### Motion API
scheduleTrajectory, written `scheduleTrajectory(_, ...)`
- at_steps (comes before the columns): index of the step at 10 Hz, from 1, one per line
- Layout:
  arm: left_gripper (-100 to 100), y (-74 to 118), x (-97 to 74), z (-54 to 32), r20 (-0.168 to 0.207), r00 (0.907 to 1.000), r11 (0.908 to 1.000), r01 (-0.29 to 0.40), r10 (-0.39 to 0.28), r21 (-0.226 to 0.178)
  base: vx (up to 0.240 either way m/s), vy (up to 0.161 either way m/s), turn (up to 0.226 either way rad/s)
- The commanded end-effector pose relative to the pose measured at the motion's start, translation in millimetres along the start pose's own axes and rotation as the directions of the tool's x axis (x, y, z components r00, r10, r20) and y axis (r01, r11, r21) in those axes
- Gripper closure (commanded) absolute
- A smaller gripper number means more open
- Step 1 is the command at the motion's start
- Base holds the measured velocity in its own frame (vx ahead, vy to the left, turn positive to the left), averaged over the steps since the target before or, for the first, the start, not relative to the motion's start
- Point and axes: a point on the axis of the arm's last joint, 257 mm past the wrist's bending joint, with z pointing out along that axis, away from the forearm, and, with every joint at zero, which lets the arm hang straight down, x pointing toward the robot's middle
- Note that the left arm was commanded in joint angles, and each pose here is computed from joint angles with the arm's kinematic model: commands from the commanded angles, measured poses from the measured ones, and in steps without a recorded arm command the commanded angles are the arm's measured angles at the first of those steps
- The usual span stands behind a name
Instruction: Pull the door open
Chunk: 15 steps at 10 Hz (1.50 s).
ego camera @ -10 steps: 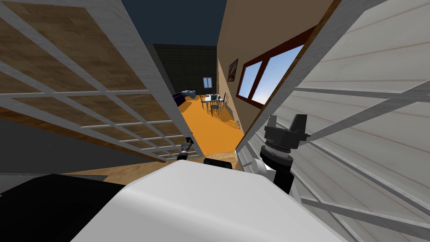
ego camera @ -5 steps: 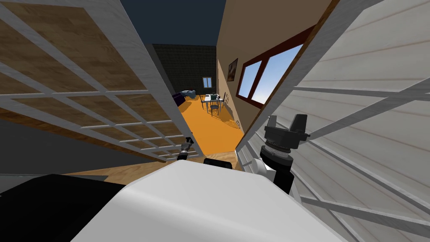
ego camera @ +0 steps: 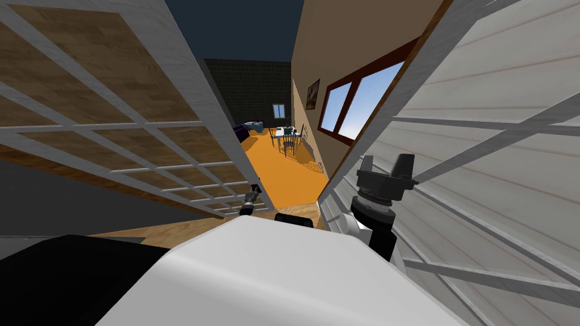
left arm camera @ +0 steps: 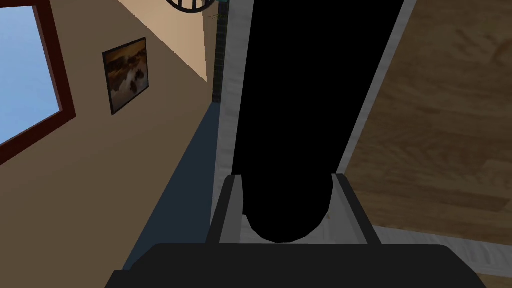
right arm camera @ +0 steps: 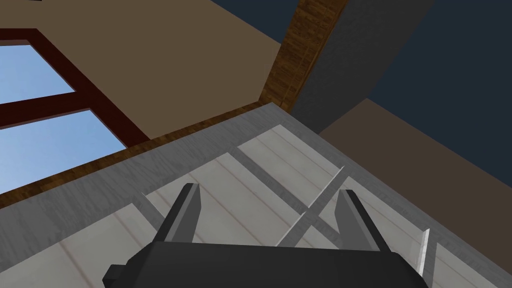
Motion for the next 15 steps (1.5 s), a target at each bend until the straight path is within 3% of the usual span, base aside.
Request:
scheduleTrajectory(1, 100, -2.9, 2.9, 0.0, -0.005, 0.9982, 0.9982, 0.06, -0.06, 0.001, -0.036, 0.01, -0.022)
scheduleTrajectory(6, 100, -5.3, 3.2, 3.0, -0.003, 0.9839, 0.9839, 0.179, -0.179, 0.002, -0.027, 0.004, -0.016)
scheduleTrajectory(8, 100, -7.0, 3.4, 5.1, -0.002, 0.9689, 0.9689, 0.247, -0.247, 0.003, -0.029, 0.008, -0.021)
scheduleTrajectory(9, 100, -7.0, 3.4, 5.1, -0.002, 0.966, 0.9659, 0.259, -0.259, 0.003, -0.026, 0.01, -0.022)
scheduleTrajectory(11, 100, -8.8, 3.7, 7.6, -0.001, 0.944, 0.944, 0.33, -0.33, 0.004, -0.035, 0.009, -0.026)
scheduleTrajectory(12, 100, -8.8, 3.7, 7.6, -0.001, 0.939, 0.939, 0.344, -0.344, 0.004, -0.032, 0.009, -0.018)
scheduleTrajectory(14, 100, -10.6, 3.9, 9.9, -0.001, 0.9113, 0.9113, 0.412, -0.412, 0.006, -0.035, 0.006, -0.018)
scheduleTrajectory(15, 100, -10.6, 3.9, 9.9, -0.001, 0.9047, 0.9047, 0.426, -0.426, 0.006, -0.028, 0.005, -0.014)
